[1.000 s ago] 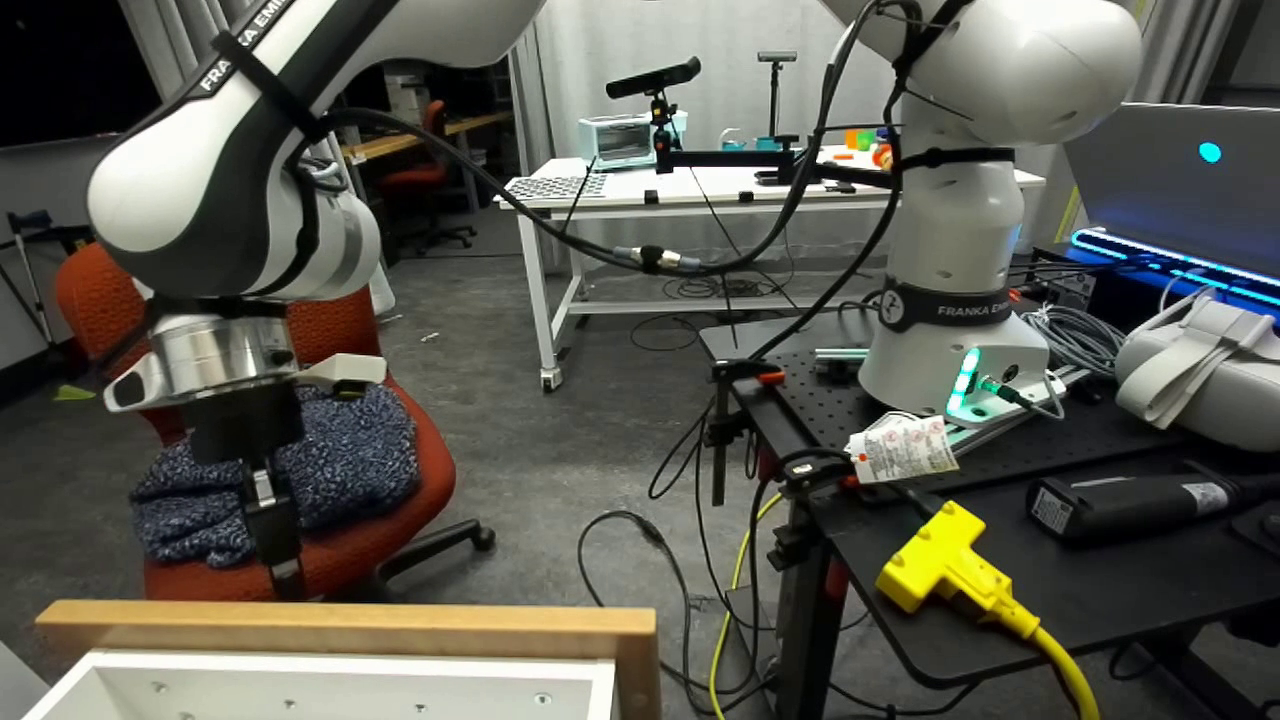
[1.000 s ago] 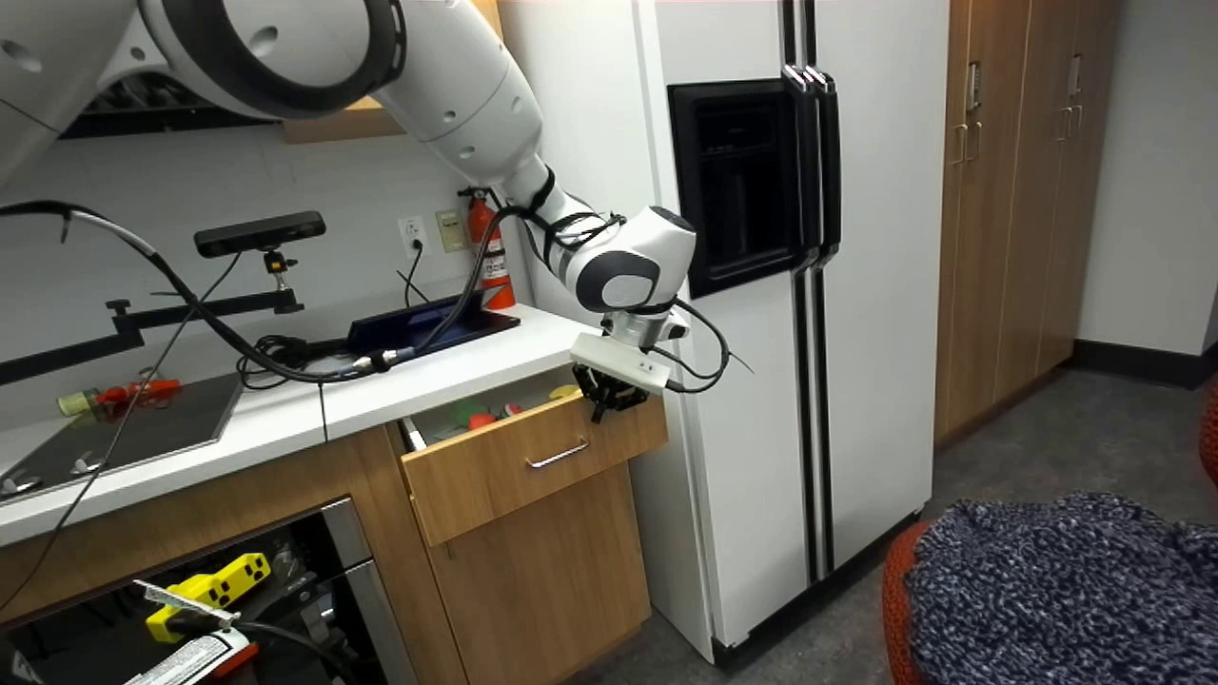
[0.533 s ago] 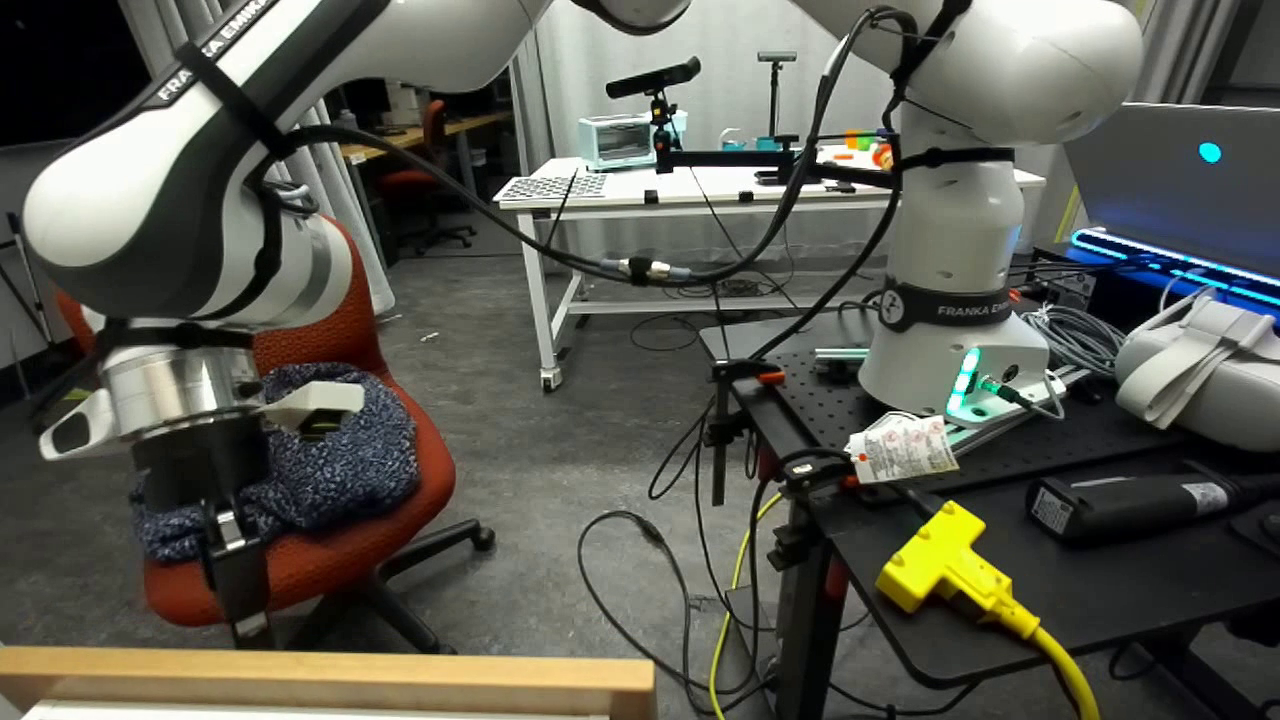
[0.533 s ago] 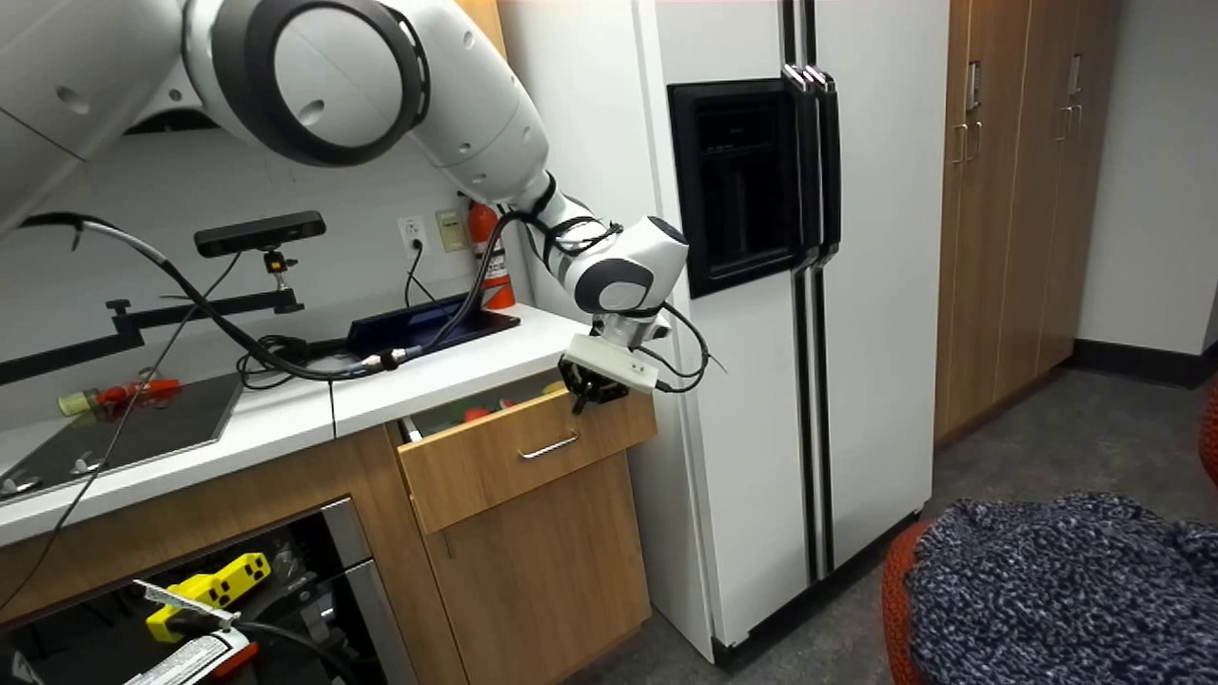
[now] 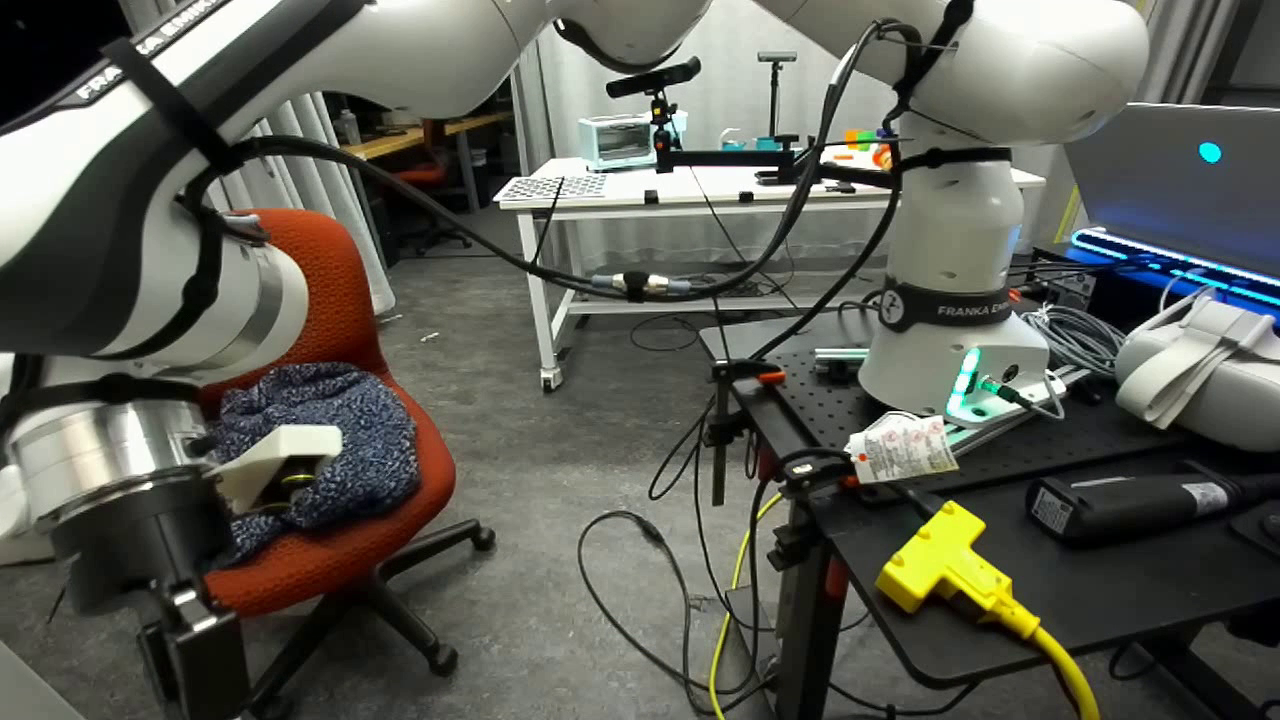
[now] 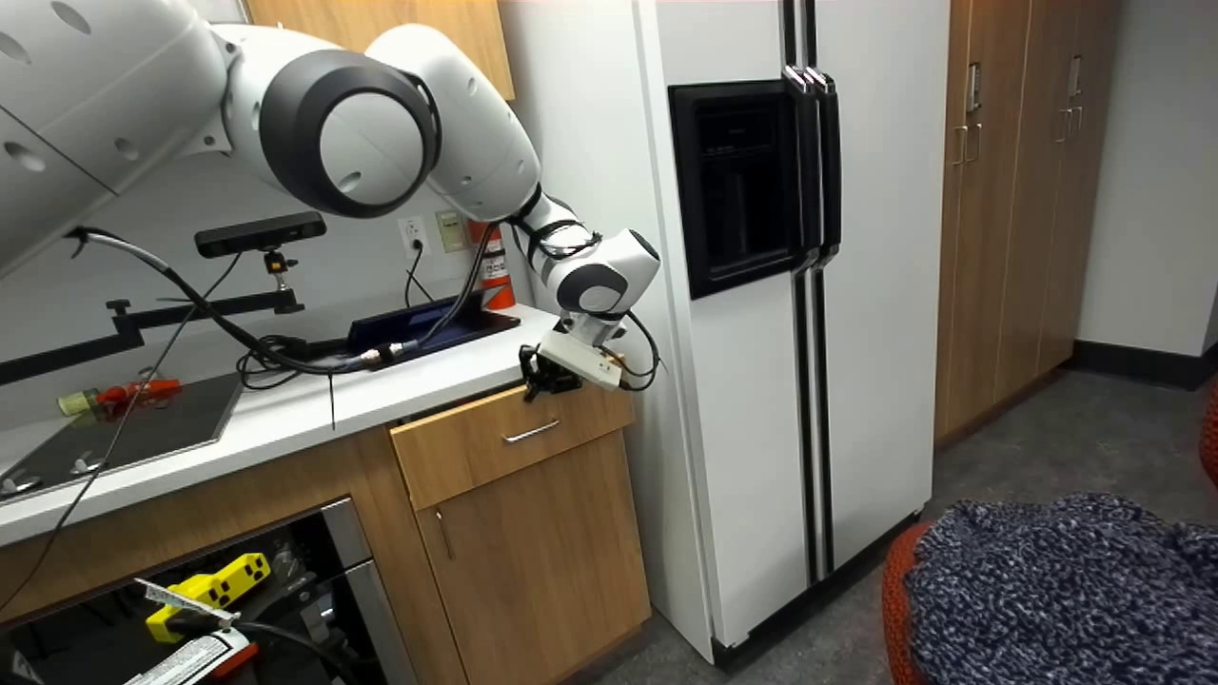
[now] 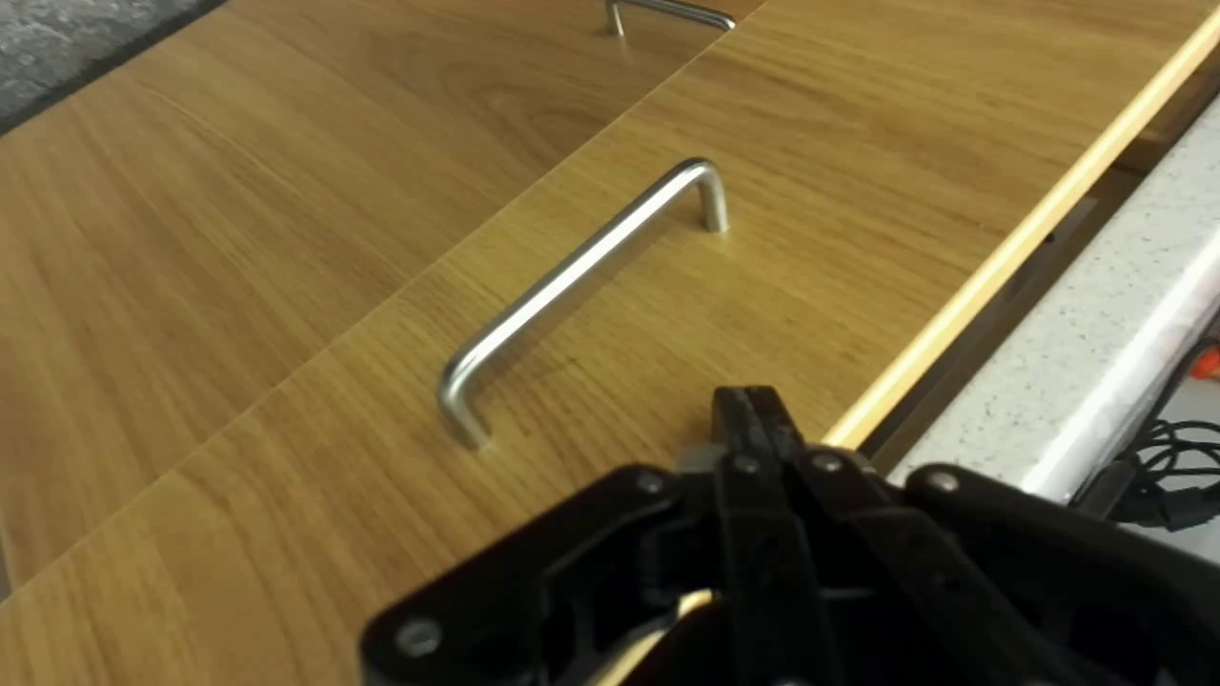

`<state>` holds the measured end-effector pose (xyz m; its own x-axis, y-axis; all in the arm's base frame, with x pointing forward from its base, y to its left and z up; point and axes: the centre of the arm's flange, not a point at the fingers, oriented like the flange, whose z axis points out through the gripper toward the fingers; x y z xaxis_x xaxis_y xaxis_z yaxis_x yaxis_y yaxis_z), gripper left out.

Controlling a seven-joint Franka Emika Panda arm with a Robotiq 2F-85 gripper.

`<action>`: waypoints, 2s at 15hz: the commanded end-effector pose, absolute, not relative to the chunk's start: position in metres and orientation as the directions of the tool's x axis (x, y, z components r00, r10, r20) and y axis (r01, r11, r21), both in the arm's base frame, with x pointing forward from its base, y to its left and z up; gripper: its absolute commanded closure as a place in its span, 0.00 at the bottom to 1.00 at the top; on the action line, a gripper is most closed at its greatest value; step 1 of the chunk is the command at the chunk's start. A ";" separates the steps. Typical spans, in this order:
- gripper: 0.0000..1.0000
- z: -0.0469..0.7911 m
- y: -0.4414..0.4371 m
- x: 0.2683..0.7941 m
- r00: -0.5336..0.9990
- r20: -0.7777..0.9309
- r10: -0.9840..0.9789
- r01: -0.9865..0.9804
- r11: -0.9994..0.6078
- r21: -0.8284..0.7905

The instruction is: Close the drawer

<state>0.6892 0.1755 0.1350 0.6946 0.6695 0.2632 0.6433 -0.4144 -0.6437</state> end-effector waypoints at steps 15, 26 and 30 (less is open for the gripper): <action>1.00 0.229 0.200 0.698 0.531 0.375 0.760 0.785 -0.273 -0.556; 1.00 0.338 0.192 0.633 0.484 0.378 0.789 0.866 -0.372 -0.333; 1.00 0.362 0.190 0.603 0.482 0.385 0.787 0.876 -0.431 -0.215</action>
<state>0.6575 0.1968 0.3445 0.4975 0.7757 0.3883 0.8630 -0.3973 -0.3121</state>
